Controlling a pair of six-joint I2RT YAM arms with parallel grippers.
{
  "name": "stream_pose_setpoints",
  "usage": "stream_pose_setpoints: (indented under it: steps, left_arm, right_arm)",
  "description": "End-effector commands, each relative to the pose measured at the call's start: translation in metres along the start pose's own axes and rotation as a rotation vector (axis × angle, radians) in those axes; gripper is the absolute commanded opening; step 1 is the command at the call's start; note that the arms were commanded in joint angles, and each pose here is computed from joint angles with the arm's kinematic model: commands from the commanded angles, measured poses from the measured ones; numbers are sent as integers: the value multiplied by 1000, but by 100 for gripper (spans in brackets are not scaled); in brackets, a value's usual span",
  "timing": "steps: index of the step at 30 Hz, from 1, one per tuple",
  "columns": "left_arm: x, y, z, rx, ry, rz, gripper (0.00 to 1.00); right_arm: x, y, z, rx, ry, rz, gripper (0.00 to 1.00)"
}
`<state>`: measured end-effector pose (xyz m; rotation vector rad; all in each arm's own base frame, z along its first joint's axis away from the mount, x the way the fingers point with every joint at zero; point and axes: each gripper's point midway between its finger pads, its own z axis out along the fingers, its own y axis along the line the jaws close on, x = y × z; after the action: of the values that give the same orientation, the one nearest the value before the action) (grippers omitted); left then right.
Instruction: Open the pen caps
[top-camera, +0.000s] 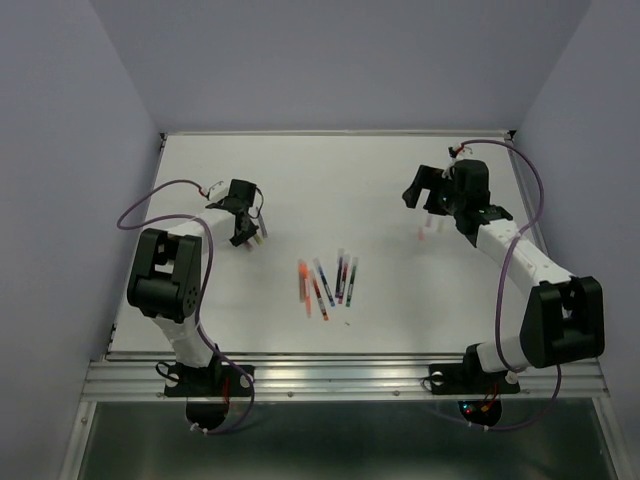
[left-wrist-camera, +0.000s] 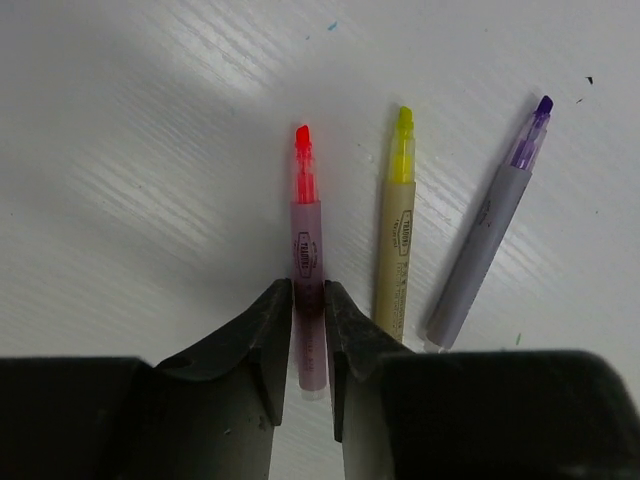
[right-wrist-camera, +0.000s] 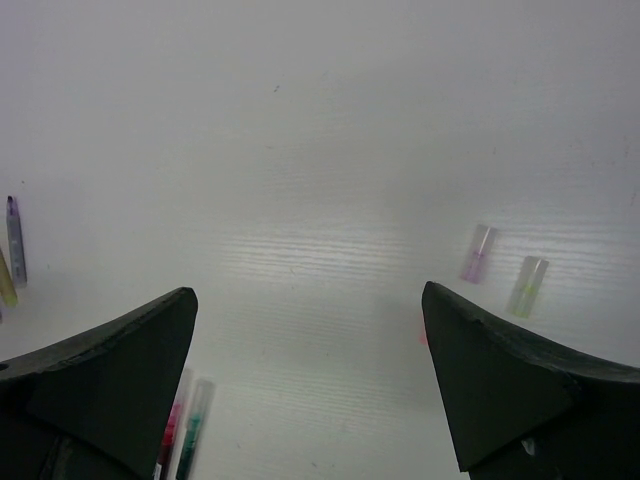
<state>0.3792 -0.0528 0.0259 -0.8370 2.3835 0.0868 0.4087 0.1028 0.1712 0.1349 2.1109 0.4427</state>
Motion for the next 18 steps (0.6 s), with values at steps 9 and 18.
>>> stream_pose_setpoints:
  steps: [9, 18]
  left_arm:
    - [-11, -6, -34, 76, 4, -14, 44]
    - [44, -46, -108, 363, 70, 230, 99]
  right_arm:
    - [-19, 10, -15, -26, -82, -14, 100]
    - [-19, 11, -19, -29, -90, -21, 100]
